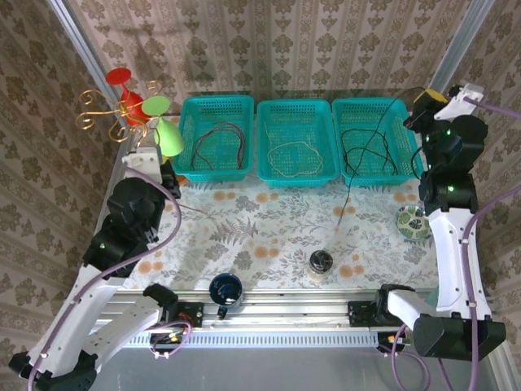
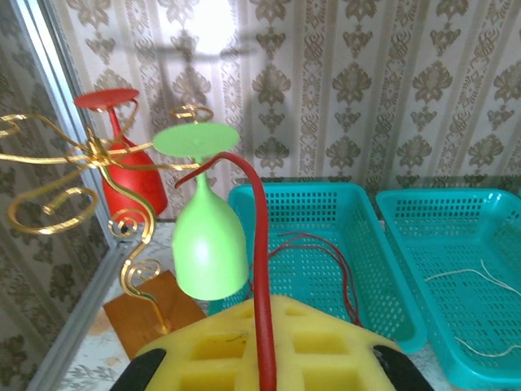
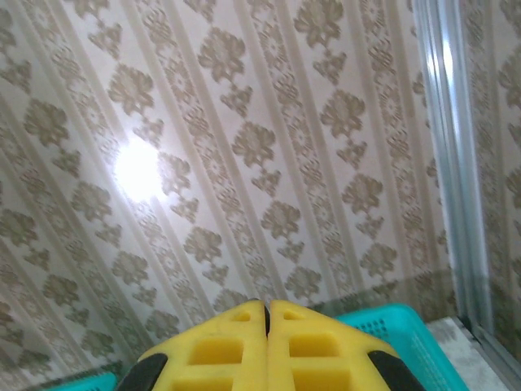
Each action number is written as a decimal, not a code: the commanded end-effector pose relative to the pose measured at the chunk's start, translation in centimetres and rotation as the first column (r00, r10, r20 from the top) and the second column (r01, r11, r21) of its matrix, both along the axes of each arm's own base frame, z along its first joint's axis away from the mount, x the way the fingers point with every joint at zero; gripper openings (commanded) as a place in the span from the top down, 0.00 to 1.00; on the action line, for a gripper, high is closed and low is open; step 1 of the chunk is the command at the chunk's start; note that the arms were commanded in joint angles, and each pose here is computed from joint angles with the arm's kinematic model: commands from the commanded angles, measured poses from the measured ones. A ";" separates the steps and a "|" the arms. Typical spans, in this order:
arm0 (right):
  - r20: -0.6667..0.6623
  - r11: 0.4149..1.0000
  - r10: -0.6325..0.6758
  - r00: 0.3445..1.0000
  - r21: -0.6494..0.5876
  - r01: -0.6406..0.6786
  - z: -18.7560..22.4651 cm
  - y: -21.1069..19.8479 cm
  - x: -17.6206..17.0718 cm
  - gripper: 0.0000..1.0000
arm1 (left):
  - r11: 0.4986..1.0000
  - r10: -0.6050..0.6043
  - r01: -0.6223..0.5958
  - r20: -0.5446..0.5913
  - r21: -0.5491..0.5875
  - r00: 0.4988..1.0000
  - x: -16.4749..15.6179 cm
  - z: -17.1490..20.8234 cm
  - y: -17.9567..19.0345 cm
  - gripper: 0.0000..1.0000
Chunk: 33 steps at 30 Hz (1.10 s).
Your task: Untangle the cables
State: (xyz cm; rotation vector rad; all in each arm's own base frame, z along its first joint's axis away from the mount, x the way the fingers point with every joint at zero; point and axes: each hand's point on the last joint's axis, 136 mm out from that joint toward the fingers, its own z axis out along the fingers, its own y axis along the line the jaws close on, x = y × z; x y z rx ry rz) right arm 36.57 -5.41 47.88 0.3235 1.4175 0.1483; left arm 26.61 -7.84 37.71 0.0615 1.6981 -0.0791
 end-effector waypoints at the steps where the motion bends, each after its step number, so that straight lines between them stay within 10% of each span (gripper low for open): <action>1: 0.091 0.999 0.027 0.996 0.028 -0.029 3.1 0.5 0.4 1.00 | 0.997 -0.045 0.043 -0.030 -0.065 0.999 0.7 -1.6 -1.4 1.00; 21: 0.344 0.996 -0.048 0.938 -0.054 0.071 15.7 -0.9 1.2 1.00 | 0.997 -0.039 0.023 -0.222 -0.074 0.974 2.2 -7.9 -1.8 1.00; 33: 0.068 0.984 -0.138 0.988 -0.104 0.145 1.8 -3.4 9.5 1.00 | 0.995 -0.039 0.016 -0.238 -0.098 0.970 2.3 -8.1 -1.7 1.00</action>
